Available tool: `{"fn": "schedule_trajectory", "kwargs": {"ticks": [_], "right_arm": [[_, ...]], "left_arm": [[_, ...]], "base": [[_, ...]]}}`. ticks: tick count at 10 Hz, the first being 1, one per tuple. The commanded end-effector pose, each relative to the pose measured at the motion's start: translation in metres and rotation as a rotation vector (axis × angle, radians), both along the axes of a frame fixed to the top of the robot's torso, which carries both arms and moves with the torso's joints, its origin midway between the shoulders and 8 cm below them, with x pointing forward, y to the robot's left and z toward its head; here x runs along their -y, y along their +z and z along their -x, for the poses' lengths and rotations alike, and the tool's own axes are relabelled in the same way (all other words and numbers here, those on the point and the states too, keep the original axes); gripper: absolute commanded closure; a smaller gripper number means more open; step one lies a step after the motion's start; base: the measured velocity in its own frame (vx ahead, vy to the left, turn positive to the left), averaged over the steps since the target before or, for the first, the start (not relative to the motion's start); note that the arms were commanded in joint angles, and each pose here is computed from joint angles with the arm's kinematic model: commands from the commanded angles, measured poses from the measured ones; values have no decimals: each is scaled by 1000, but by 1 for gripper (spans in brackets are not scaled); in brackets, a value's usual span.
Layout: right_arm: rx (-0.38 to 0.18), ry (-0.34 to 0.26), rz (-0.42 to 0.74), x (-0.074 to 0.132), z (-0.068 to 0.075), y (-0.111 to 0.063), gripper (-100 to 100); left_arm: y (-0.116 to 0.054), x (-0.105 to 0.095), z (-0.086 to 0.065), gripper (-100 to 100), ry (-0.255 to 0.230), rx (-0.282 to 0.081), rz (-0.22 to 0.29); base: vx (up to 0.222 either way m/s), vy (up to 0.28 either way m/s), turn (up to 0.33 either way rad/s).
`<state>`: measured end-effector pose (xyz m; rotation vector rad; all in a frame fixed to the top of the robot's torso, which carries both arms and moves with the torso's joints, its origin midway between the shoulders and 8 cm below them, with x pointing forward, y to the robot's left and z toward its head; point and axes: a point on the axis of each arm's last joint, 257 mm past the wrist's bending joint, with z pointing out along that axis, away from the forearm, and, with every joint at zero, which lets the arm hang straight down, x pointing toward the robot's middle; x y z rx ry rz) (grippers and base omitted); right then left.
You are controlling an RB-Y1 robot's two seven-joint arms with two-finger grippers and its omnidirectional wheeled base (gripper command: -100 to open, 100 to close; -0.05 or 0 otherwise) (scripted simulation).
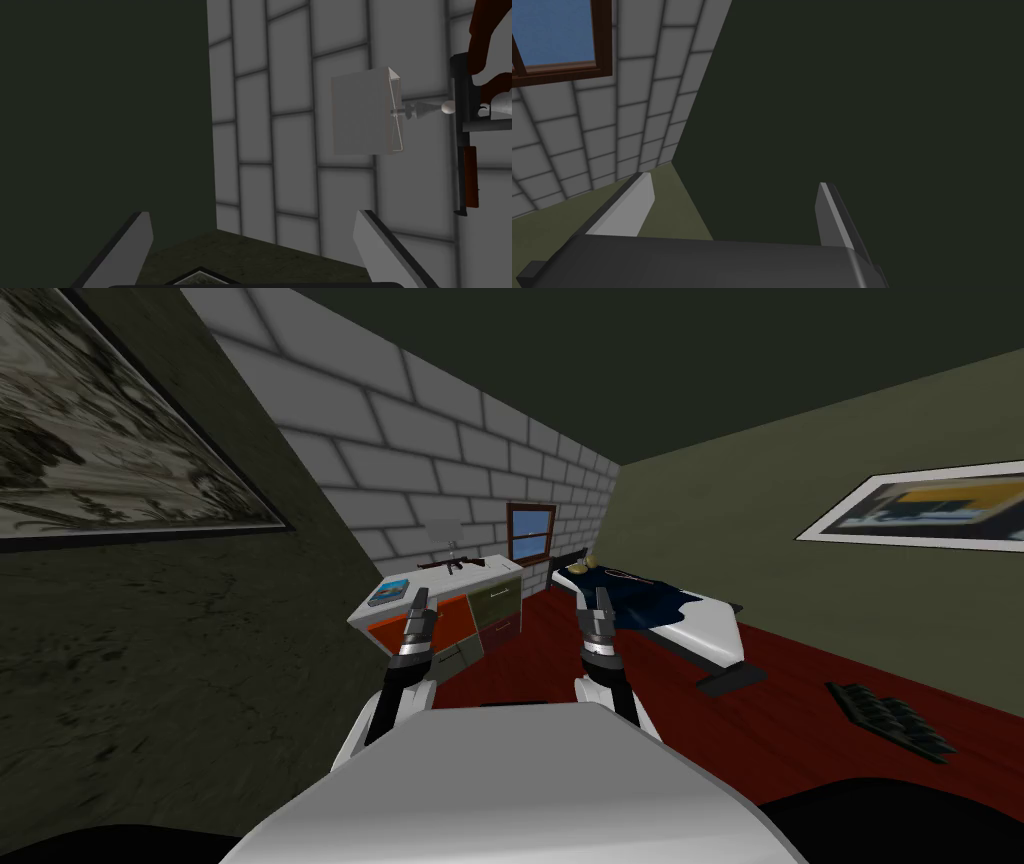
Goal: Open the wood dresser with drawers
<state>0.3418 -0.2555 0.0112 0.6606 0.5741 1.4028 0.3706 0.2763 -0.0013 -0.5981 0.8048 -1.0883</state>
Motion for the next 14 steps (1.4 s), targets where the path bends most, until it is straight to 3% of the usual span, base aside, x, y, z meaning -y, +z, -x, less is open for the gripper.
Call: {"fn": "schedule_trajectory", "kwargs": {"ticks": [1, 9, 10, 14], "right_arm": [[0, 0, 0, 0, 0, 0, 0], [0, 0, 0, 0, 0, 0, 0], [0, 0, 0, 0, 0, 0, 0], [-1, 0, 0, 0, 0, 0, 0]], "left_arm": [[0, 0, 0, 0, 0, 0, 0], [0, 0, 0, 0, 0, 0, 0], [-6, 0, -3, -100, -12, -18, -30], [-34, -14, -17, -100, -13, -85, -60]], "base": [[0, 0, 0], [0, 0, 0], [49, -27, 31], [135, -99, 60]]}}
